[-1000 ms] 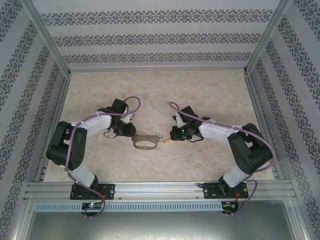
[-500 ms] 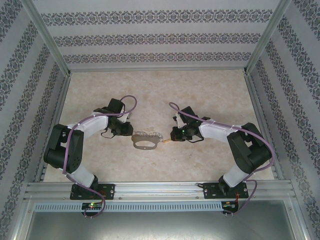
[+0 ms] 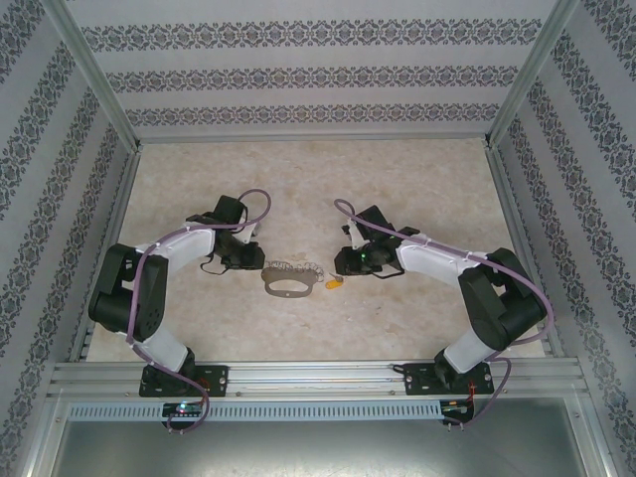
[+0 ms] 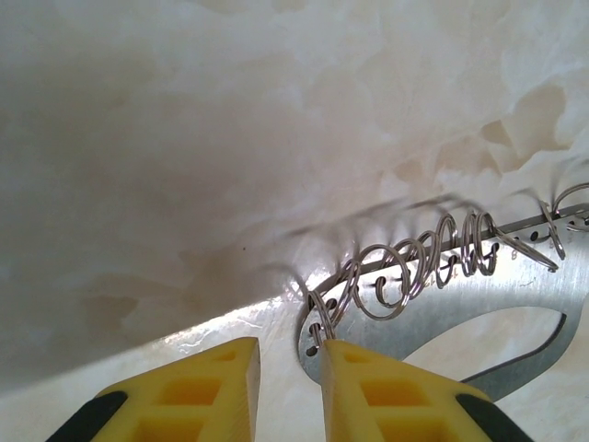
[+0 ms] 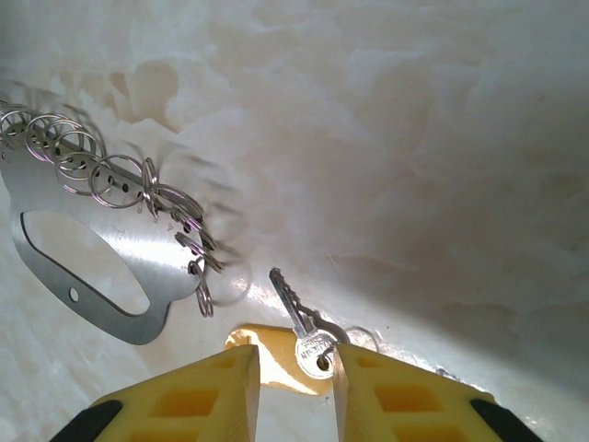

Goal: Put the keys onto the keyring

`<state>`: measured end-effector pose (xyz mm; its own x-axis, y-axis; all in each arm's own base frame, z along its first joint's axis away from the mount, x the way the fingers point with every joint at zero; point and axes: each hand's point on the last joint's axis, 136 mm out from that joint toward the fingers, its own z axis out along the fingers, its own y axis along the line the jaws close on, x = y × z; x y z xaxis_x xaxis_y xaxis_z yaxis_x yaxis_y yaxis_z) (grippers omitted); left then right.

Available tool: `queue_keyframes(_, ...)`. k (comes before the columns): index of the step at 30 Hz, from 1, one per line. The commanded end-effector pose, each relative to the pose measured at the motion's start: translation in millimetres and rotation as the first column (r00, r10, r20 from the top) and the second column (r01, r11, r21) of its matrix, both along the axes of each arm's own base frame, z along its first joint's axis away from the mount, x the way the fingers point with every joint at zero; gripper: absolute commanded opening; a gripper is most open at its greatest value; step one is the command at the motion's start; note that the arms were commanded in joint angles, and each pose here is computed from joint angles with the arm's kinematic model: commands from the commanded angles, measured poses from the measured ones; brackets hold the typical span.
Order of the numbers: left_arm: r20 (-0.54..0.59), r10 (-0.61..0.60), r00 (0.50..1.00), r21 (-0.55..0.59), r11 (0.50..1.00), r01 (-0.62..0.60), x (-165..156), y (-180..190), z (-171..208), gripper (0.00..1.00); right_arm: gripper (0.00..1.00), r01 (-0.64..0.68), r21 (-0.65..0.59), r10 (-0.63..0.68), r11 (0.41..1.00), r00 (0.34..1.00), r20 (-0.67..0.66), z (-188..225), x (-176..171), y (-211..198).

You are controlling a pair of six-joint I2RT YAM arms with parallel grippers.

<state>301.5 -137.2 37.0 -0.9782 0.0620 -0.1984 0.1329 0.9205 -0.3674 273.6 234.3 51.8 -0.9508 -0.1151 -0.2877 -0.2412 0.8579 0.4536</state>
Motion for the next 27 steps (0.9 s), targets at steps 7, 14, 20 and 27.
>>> queue_keyframes(7,0.006,0.025,1.000,-0.018,1.000,-0.025,17.0,-2.9,0.4,0.26,0.29,-0.036,0.004,0.035,0.999,0.998,0.056,17.5,4.0,9.8)
queue_keyframes(14,0.000,0.018,1.000,-0.021,1.000,-0.018,21.5,-5.0,-2.5,0.26,0.29,-0.032,-0.001,0.032,0.999,0.997,0.068,19.7,4.7,8.7)
queue_keyframes(20,0.014,0.011,1.000,-0.031,0.999,-0.011,21.8,-6.9,6.3,0.26,0.29,-0.031,-0.001,0.031,1.000,0.997,0.070,20.3,5.0,8.6)
queue_keyframes(27,-0.001,0.016,1.000,-0.046,0.999,-0.016,8.2,-6.7,3.9,0.26,0.28,-0.033,-0.002,0.033,0.999,0.997,0.067,19.3,6.0,10.0)
